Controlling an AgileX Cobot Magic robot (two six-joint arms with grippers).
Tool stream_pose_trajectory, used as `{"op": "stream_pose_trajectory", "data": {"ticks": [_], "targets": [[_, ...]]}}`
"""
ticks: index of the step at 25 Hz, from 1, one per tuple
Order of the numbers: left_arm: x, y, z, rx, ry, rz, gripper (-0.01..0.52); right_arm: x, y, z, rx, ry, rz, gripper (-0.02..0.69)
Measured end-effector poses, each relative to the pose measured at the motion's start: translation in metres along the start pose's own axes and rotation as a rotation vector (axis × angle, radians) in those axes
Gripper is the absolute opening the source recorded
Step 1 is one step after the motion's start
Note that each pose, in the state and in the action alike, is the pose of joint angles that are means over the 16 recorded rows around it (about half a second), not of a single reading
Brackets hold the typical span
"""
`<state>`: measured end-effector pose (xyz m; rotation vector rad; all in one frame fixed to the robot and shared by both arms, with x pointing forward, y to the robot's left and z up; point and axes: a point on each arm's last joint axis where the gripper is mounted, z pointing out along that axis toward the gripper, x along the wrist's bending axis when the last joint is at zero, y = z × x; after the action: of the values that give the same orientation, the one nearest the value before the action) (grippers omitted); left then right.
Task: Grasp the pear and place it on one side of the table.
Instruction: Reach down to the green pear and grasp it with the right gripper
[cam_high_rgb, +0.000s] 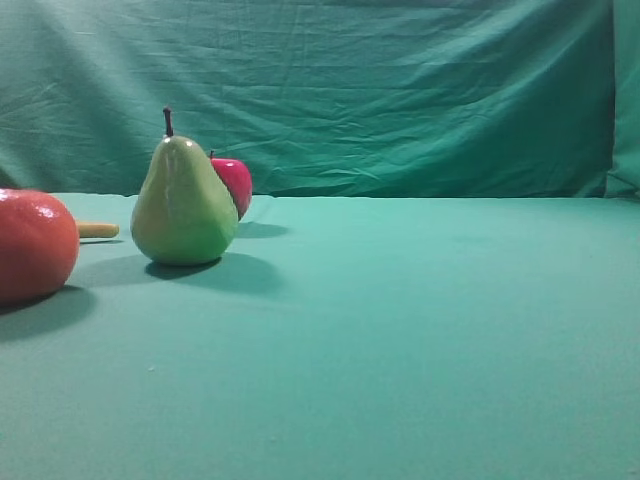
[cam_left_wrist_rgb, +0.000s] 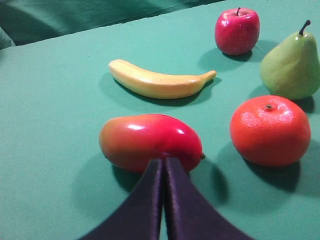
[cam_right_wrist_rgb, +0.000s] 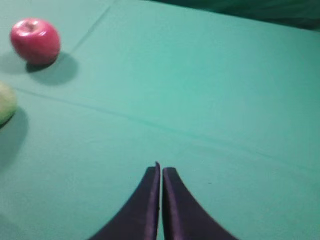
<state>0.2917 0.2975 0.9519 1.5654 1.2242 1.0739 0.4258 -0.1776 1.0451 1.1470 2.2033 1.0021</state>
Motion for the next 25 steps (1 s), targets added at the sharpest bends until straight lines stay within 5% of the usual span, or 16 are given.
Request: {"op": "stream_pose_trajectory", "data": {"ticks": [16, 21, 25], "targets": [[0.000, 0.000, 0.000, 0.000, 0.000, 0.000, 0.000, 0.092, 0.083, 0.110, 0.150, 0.168, -0.245, 0.594], [0.000, 0.000, 0.000, 0.000, 0.000, 0.000, 0.000, 0.108, 0.090, 0.144, 0.202, 0.174, -0.269, 0.664], [0.000, 0.000, 0.000, 0.000, 0.000, 0.000, 0.000, 0.115, 0.087, 0.172, 0.243, 0.173, -0.274, 0.653]]}}
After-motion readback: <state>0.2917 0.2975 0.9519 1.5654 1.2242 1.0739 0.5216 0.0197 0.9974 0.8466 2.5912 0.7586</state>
